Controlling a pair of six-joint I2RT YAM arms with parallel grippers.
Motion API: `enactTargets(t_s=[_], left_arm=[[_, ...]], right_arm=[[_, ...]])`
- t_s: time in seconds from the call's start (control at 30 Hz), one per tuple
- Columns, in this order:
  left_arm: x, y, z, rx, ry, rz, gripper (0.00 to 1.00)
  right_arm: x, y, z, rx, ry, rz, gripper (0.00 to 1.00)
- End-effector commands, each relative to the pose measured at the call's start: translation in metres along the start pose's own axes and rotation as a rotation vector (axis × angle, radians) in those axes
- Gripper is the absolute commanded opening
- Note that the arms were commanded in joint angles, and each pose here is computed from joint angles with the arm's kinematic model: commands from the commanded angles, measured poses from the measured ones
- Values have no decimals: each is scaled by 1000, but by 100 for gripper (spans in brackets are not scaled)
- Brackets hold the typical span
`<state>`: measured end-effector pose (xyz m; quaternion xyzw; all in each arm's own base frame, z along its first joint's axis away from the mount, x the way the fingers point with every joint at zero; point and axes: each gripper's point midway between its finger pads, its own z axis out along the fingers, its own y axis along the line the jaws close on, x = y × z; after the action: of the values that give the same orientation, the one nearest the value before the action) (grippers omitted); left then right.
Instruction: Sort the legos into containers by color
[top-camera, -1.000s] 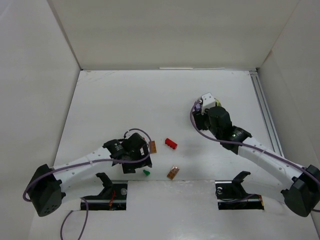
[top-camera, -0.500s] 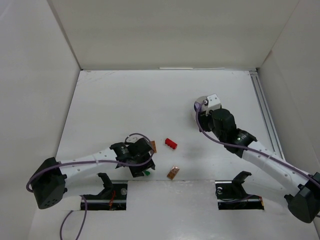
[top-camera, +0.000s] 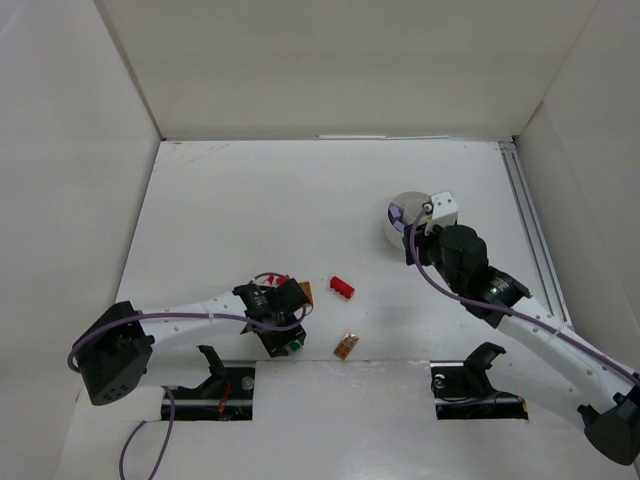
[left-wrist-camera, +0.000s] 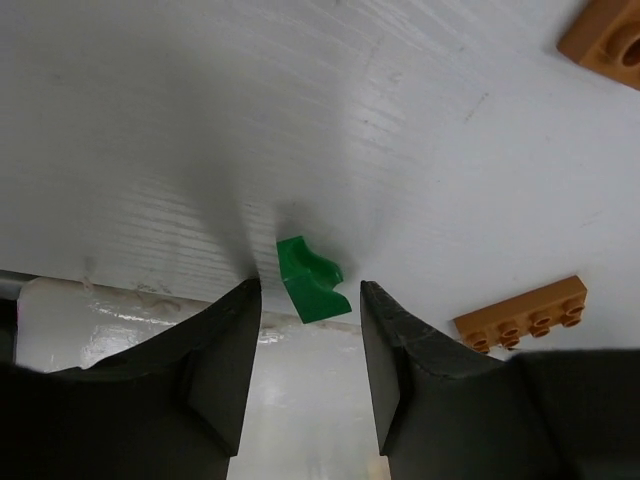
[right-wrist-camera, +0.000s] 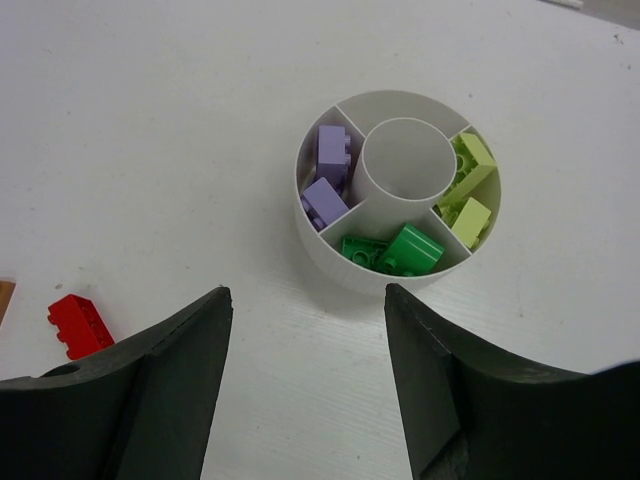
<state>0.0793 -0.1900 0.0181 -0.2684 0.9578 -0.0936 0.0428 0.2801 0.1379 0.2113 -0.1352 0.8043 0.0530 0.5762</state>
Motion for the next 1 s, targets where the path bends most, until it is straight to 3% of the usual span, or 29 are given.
enactTargets(t_s=[0.0, 0.5, 0.57, 0.67, 0.83, 0.97], left_arm=[[-3, 4, 3, -29, -22, -23, 41], [-10, -5, 9, -43, -62, -33, 25], [-12, -18, 5, -13, -71, -9, 20], [-14, -34, -2, 8, -91, 37, 0], [-31, -76, -20, 59, -179, 150, 0], [-40, -140, -49, 160, -295, 325, 0]], right_arm=[[-4, -1, -5, 8, -27, 20, 68], [-2, 0, -6, -15, -36, 27, 69], [-5, 1, -8, -25, -45, 30, 69], [-9, 0, -12, -26, -64, 37, 69], [-16, -4, -24, -28, -85, 45, 69], [-29, -17, -37, 14, -121, 88, 69]])
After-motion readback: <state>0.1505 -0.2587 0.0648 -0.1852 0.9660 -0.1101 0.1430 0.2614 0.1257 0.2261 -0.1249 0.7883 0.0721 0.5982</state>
